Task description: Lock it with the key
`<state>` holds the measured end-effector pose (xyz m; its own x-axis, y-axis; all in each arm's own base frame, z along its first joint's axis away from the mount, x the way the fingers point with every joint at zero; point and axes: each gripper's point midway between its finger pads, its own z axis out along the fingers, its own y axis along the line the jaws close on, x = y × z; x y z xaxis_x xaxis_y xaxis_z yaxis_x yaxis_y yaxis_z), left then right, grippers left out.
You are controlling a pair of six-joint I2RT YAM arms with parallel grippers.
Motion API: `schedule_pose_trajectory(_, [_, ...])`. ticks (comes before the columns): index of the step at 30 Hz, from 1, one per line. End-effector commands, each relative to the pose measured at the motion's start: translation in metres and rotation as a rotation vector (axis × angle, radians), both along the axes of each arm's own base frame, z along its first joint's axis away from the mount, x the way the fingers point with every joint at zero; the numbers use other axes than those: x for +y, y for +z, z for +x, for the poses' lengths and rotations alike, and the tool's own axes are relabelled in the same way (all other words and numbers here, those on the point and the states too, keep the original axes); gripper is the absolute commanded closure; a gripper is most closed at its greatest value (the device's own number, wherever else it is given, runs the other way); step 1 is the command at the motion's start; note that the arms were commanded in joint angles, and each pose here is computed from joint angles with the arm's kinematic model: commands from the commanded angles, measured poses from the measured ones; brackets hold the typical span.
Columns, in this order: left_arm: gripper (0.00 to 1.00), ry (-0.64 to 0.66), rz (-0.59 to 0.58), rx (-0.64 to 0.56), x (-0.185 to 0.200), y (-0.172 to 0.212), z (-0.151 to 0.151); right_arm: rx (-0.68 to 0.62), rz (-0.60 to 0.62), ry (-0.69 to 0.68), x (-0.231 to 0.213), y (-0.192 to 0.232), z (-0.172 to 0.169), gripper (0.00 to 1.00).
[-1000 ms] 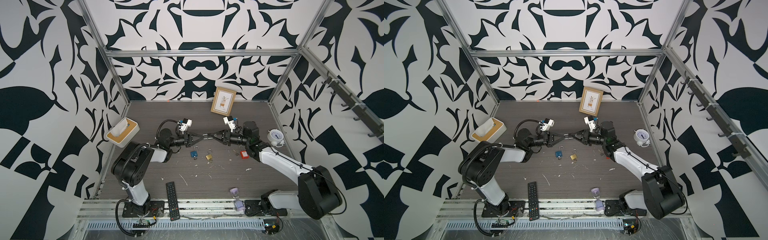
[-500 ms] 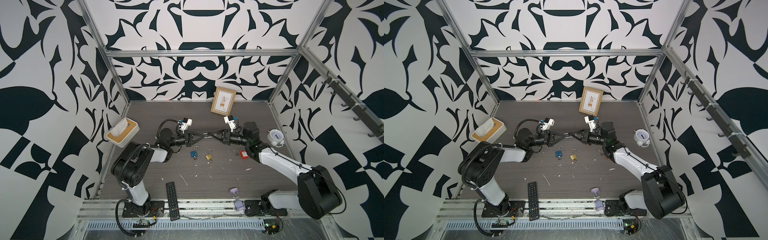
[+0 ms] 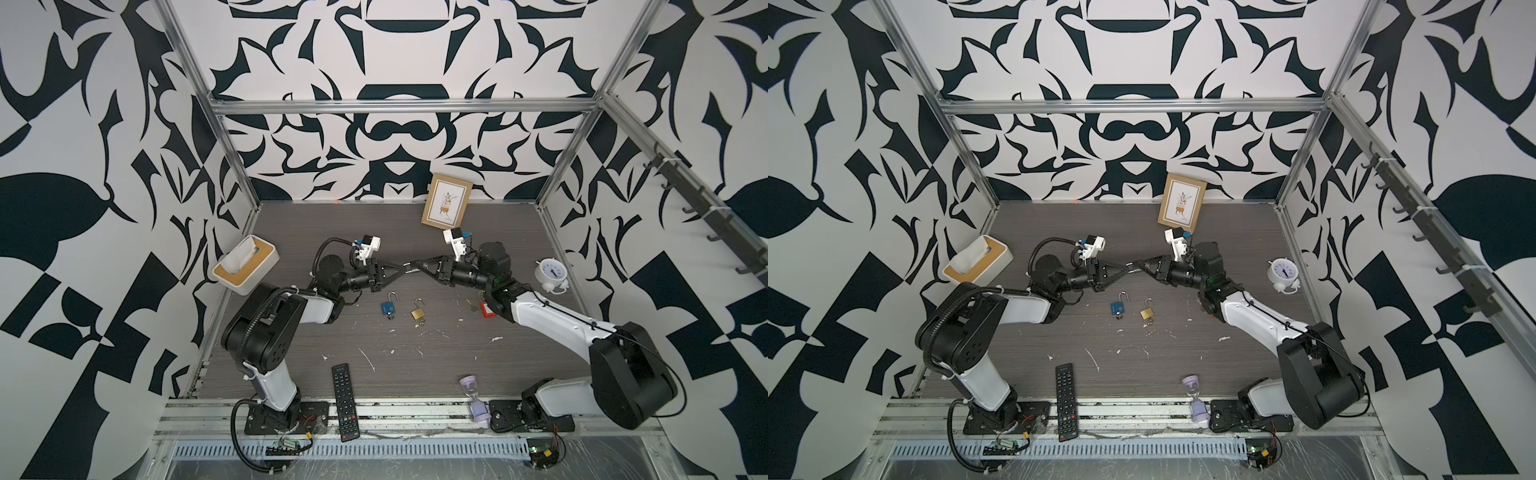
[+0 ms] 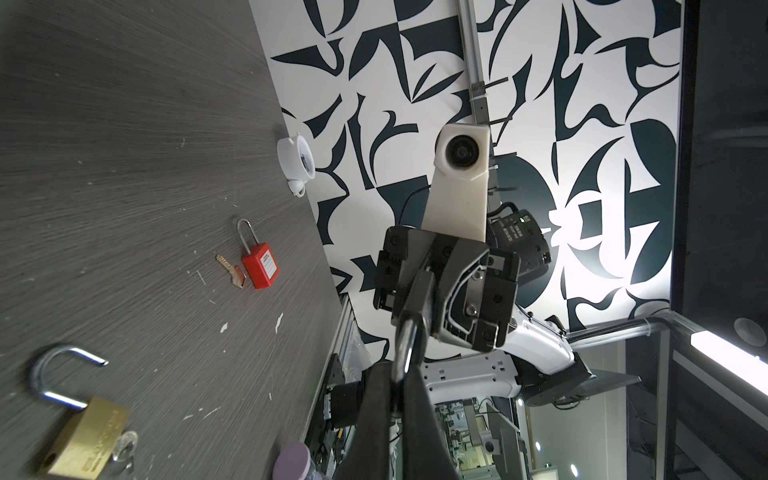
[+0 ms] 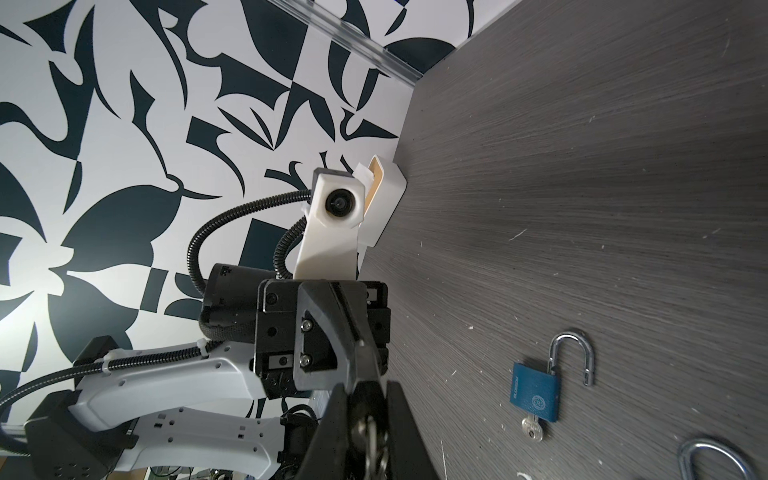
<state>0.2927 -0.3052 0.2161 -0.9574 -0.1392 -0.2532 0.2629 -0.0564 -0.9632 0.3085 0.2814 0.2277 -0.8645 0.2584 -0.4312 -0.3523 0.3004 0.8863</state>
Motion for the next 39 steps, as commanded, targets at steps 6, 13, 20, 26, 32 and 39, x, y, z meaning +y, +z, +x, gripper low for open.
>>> schedule_pose_trajectory(6, [1.00, -0.107, -0.078, -0.177, -0.020, 0.043, -0.027, 0.065, 0.042, 0.267, 0.058, -0.013, -0.061, 1.00])
schedule_pose_trajectory(13, [1.00, -0.094, -0.070, -0.169, -0.017, 0.038, -0.022, 0.090, 0.034, 0.313, 0.062, -0.018, -0.074, 1.00])
schedule_pose_trajectory(20, [1.00, -0.070, -0.076, -0.177, -0.011, 0.042, -0.015, 0.097, 0.019, 0.393, 0.073, -0.021, -0.098, 1.00])
schedule_pose_trajectory(26, [1.00, -0.077, -0.086, -0.195, -0.013, 0.051, -0.014, 0.124, 0.011, 0.407, 0.081, -0.036, -0.108, 1.00])
schedule_pose_trajectory(32, [1.00, -0.059, -0.081, -0.202, -0.004, 0.050, -0.015, 0.130, 0.035, 0.308, 0.062, -0.027, -0.083, 1.00])
schedule_pose_trajectory(39, [0.83, -0.025, -0.078, -0.191, 0.001, 0.046, -0.015, 0.116, 0.062, 0.226, 0.054, -0.014, -0.068, 1.00])
